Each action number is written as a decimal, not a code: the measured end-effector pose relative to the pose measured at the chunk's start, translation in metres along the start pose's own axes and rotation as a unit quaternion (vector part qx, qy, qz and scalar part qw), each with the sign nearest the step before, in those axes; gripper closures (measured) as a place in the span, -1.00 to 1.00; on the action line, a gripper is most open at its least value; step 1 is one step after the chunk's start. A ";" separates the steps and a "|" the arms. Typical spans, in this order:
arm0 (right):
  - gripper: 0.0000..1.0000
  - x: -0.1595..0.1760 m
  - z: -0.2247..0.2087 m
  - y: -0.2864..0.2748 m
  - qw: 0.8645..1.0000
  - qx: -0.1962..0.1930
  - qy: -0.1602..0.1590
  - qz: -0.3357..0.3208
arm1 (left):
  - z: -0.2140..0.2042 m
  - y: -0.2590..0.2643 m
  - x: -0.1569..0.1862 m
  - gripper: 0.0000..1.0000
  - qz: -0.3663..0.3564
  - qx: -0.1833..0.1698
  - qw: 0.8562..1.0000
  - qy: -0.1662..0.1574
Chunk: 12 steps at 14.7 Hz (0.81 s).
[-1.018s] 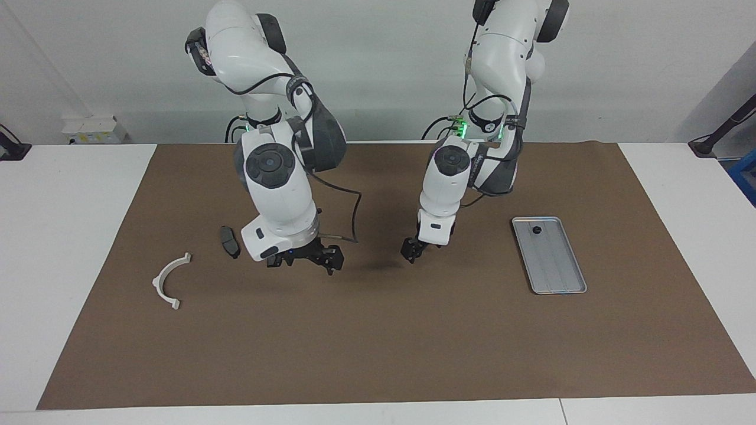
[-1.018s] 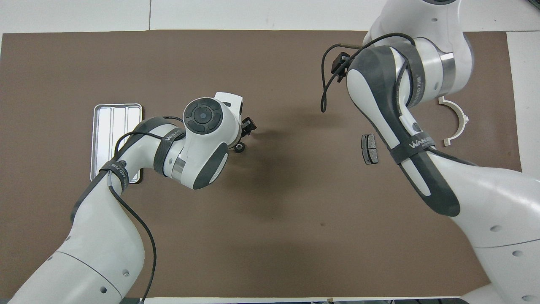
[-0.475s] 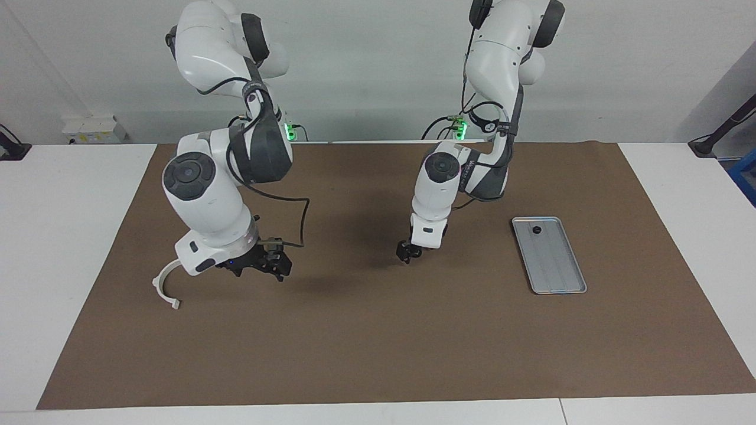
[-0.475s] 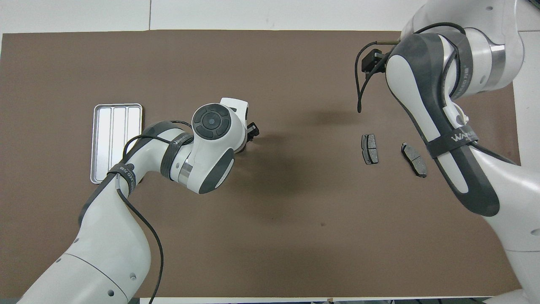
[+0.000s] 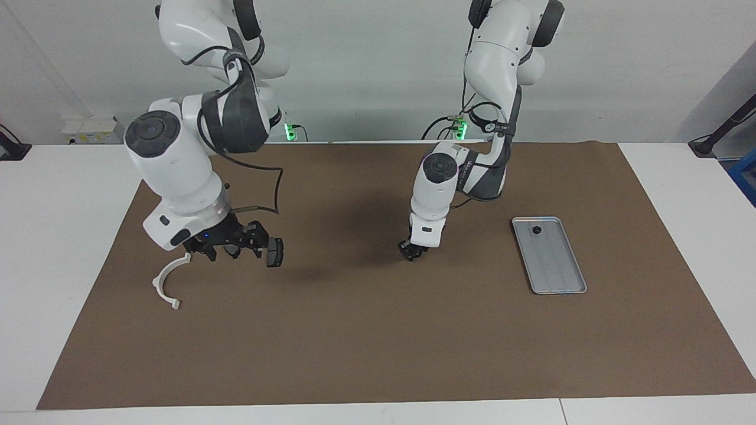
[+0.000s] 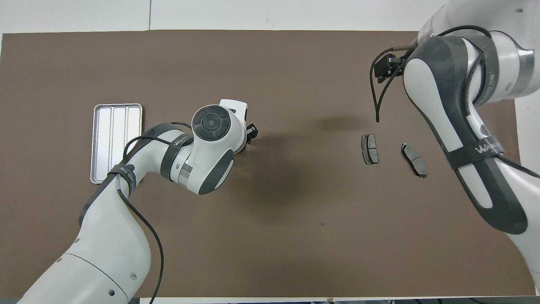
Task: Pick bearing gear from pile to tray
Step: 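Carry the ring over the silver tray with the left gripper, then release the ring into the tray and lift the left gripper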
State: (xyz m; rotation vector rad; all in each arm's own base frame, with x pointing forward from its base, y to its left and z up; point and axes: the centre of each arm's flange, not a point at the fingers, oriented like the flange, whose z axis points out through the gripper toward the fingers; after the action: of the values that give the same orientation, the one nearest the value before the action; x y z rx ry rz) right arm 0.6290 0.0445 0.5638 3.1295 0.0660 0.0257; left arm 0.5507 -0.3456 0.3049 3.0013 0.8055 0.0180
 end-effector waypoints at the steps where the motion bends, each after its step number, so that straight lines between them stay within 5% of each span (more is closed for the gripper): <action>1: -1.00 -0.015 -0.016 0.002 1.000 -0.001 -0.002 0.001 | -0.007 -0.002 0.008 0.31 0.000 0.003 1.000 0.002; 4: -1.00 -0.053 -0.059 0.004 1.000 -0.003 0.000 0.003 | -0.041 -0.055 0.070 0.31 0.043 0.025 0.999 -0.002; 8: -1.00 -0.086 -0.083 0.006 1.000 -0.004 0.002 0.004 | -0.076 -0.209 0.195 0.31 0.134 0.030 0.991 -0.008; 12: -1.00 -0.098 -0.080 0.008 1.000 -0.004 -0.003 0.006 | -0.067 -0.280 0.237 0.31 0.171 0.026 0.985 -0.006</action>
State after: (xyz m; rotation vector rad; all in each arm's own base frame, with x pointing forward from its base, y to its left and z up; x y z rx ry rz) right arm 0.5306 0.0331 0.6425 3.1214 0.0480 0.0152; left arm 0.6145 0.0178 0.3619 3.1438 0.2847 -0.0131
